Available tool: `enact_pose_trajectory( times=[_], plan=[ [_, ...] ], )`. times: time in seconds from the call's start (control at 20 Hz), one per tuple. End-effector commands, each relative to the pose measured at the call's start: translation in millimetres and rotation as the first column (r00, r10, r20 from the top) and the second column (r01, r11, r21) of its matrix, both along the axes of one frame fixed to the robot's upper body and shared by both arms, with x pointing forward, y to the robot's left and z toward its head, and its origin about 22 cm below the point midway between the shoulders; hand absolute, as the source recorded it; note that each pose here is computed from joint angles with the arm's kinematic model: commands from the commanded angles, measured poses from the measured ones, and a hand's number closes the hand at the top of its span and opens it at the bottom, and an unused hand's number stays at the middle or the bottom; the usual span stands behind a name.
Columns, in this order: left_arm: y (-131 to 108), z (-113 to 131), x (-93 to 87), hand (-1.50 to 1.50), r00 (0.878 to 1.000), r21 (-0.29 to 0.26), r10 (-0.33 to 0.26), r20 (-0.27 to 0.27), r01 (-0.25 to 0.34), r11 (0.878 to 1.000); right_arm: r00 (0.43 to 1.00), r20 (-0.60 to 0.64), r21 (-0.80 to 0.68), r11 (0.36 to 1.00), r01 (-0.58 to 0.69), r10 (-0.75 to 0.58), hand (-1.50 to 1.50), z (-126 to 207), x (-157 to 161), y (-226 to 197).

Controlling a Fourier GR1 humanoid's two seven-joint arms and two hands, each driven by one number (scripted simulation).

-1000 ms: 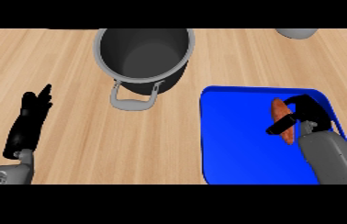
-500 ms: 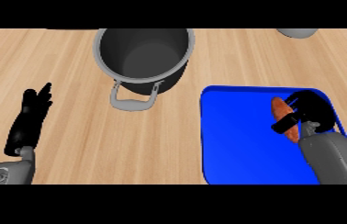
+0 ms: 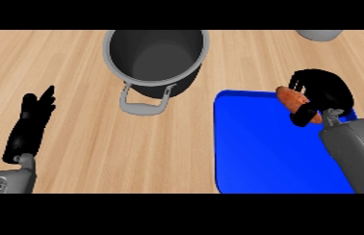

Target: Pick the sweet potato from the tray and place it in the pot

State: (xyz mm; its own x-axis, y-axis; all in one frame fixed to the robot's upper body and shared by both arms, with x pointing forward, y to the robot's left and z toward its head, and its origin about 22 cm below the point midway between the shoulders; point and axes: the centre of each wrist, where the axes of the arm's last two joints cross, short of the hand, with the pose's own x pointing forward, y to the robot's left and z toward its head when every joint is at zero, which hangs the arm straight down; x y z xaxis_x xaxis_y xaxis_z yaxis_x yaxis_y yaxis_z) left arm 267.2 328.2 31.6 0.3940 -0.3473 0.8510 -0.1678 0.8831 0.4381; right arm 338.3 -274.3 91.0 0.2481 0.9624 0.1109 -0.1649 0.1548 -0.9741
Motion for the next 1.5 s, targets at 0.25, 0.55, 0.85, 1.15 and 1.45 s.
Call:
enact_pose_trajectory(
  times=[0.25, 0.55, 0.85, 1.15, 1.45],
  plan=[
    [11.6, -0.8, 2.4, 0.0, 0.999, 0.001, 0.037, -0.007, -0.037, 0.999, 0.876, 0.408, 0.049, 0.952, -0.302, 0.257, 1.5, 72.0, 12.1, -4.9],
    [-4.0, -2.5, 5.1, 0.0, 0.999, 0.012, 0.037, -0.025, -0.037, 0.999, 0.686, 0.67, 0.147, 0.854, -0.498, 0.285, 1.5, 123.6, -0.4, 42.3],
    [6.6, 6.7, -1.3, 0.0, 1.0, -0.004, 0.02, -0.006, -0.021, 1.0, 0.608, 0.73, 0.09, 0.838, -0.538, 0.312, 1.5, 186.9, -21.5, 57.8],
    [14.9, 10.1, 2.2, 0.0, 1.0, 0.019, 0.011, -0.014, -0.011, 1.0, 0.651, 0.648, 0.12, 0.791, -0.6, 0.395, 1.5, 228.6, -18.3, 131.3],
    [0.9, 9.0, -0.4, 0.0, 1.0, 0.016, 0.013, -0.009, -0.013, 1.0, 0.73, 0.565, 0.198, 0.796, -0.572, 0.384, 1.5, 258.5, 16.4, 157.9]
  ],
)
